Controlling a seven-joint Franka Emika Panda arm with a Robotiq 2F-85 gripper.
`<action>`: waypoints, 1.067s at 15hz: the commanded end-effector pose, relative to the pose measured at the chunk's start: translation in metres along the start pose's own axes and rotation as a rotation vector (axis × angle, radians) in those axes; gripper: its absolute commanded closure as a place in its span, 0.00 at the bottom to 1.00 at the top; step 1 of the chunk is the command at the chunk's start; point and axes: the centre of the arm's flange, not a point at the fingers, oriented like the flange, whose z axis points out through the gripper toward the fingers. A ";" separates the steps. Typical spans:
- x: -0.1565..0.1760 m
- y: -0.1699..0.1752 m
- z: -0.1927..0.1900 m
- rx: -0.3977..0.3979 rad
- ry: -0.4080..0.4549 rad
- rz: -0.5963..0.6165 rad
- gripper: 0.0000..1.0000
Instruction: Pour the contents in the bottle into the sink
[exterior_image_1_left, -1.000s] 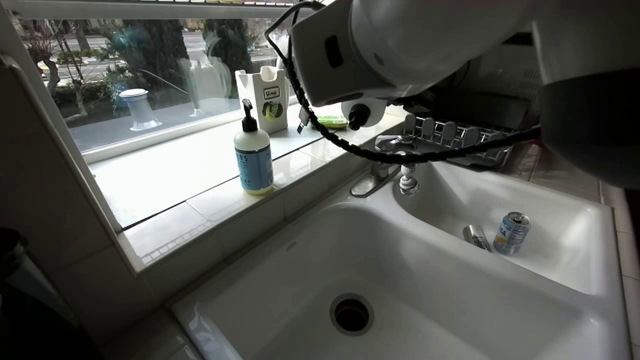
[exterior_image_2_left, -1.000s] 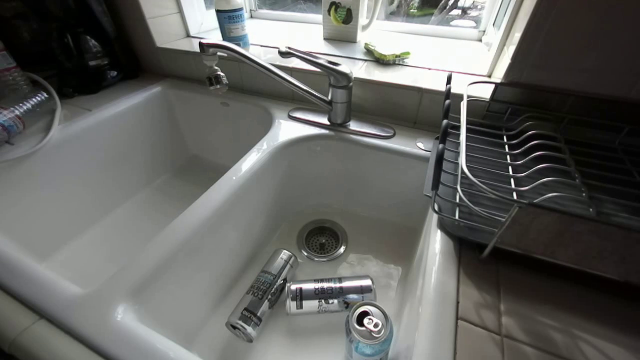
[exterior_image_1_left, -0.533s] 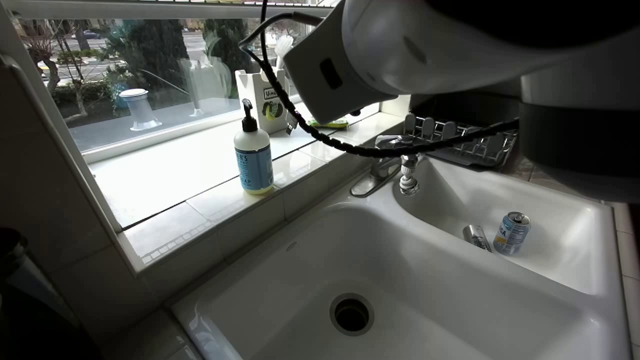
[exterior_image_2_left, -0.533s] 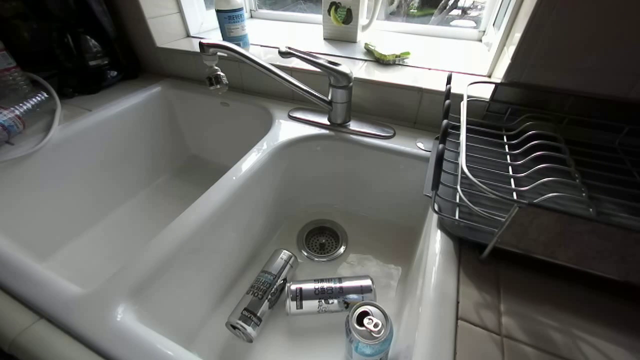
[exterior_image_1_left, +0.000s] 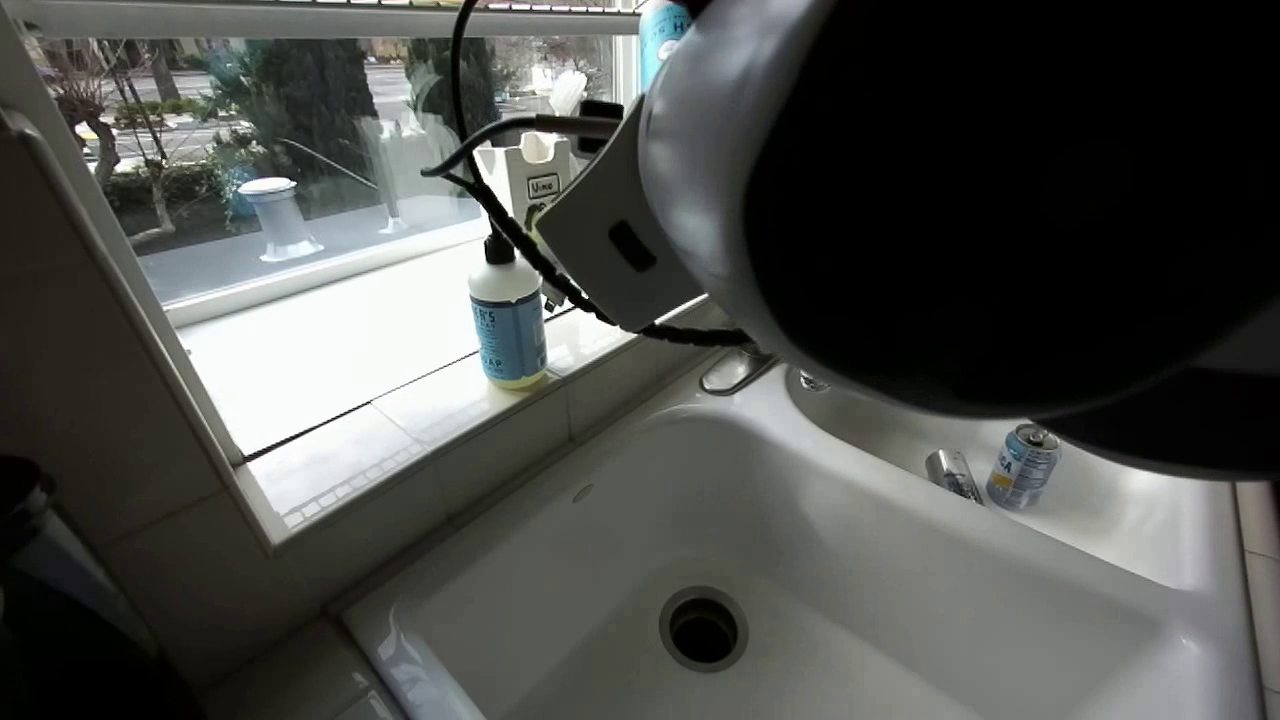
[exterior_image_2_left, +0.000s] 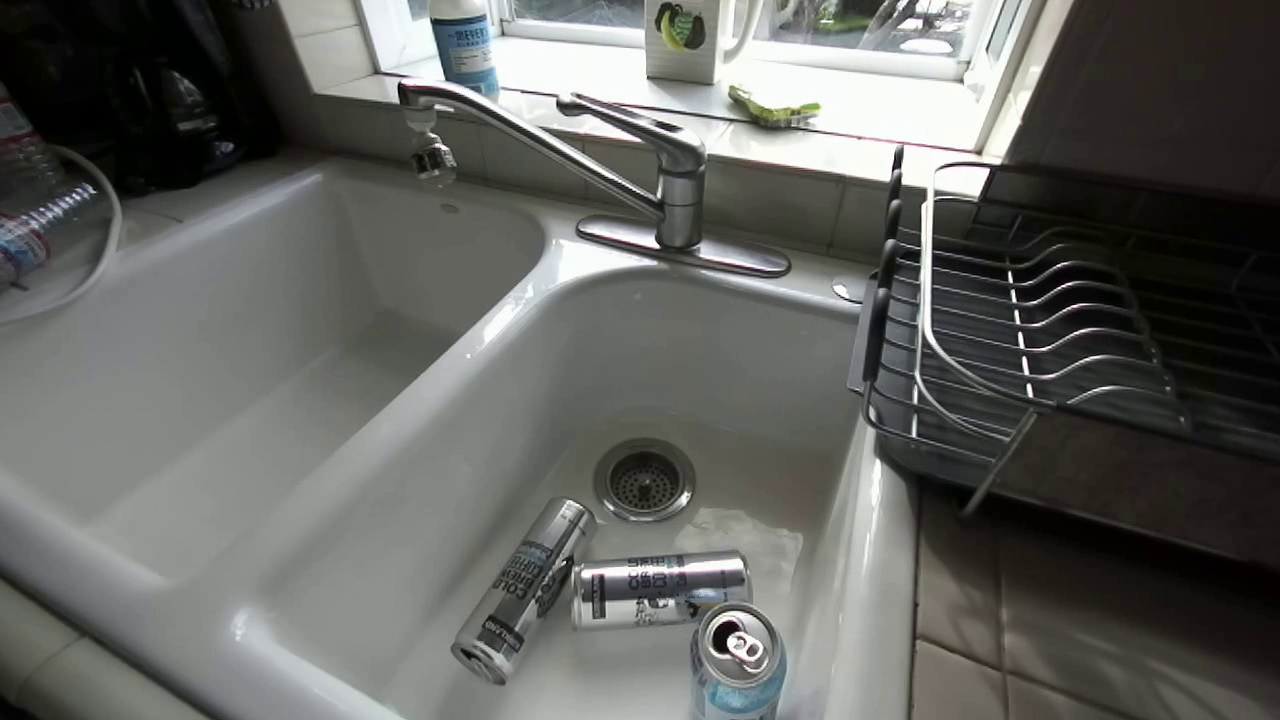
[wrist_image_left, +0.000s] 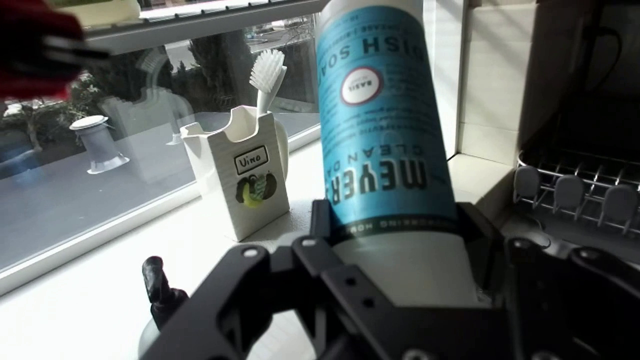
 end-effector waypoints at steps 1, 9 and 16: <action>0.005 0.000 -0.006 -0.009 -0.038 -0.047 0.62; 0.009 0.005 -0.004 -0.017 -0.032 -0.069 0.62; 0.031 0.013 -0.020 -0.056 -0.119 -0.144 0.62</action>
